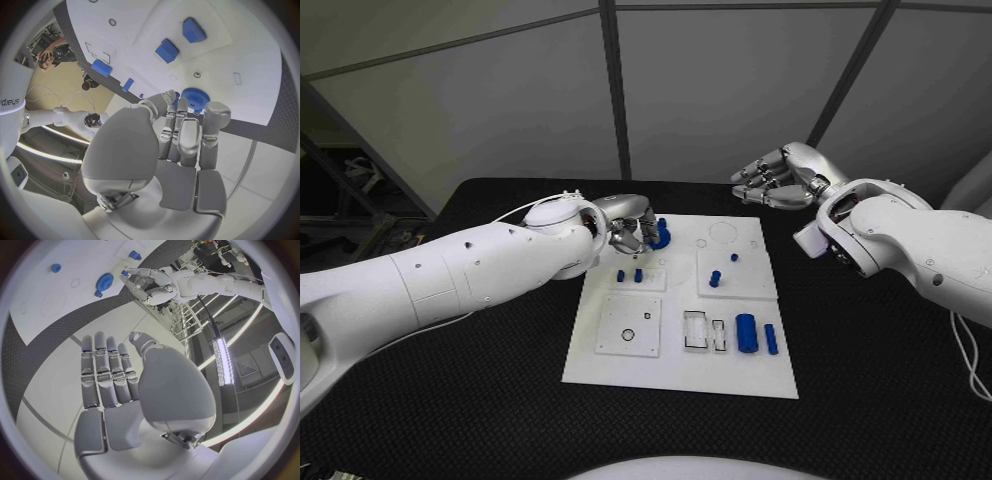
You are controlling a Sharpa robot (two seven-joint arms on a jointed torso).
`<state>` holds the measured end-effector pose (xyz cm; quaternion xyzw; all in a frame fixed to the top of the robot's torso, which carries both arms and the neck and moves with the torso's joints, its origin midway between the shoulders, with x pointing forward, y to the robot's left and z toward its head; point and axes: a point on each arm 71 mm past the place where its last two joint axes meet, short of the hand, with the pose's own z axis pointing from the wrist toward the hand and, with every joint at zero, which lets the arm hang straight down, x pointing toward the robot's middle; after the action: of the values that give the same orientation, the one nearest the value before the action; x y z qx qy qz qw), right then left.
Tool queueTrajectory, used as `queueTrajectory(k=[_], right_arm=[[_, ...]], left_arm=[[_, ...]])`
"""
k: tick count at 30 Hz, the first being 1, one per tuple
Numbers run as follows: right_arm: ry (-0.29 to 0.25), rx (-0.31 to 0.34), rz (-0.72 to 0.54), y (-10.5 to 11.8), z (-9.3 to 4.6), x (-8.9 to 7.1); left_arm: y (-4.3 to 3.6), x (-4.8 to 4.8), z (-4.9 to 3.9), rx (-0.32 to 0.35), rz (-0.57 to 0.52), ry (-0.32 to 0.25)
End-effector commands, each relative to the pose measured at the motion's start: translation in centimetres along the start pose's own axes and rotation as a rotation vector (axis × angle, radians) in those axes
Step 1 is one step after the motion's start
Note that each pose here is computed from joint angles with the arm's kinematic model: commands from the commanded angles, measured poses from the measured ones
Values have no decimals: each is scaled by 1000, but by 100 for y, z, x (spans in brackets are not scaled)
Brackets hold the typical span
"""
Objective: Assemble the parts on the task board
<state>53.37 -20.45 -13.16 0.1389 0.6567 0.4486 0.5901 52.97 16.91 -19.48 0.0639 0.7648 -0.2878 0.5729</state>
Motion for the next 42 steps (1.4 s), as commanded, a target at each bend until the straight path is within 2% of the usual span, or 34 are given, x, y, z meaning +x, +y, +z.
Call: queueTrajectory(k=[1, 8, 16, 34, 42], right_arm=[[1, -11, -2, 11, -2, -10], [1, -10, -2, 8, -1, -12], [2, -9, -2, 6, 1, -10], [3, -9, -1, 12, 2, -4], [3, -9, -1, 13, 2, -4]], left_arm=[[62, -29, -54, -10, -31, -3], [215, -54, -163, -51, -43, 13], [285, -46, -187, -74, -45, 29], [287, 30, -148, -84, -47, 70], [262, 58, -133, -80, -47, 89]])
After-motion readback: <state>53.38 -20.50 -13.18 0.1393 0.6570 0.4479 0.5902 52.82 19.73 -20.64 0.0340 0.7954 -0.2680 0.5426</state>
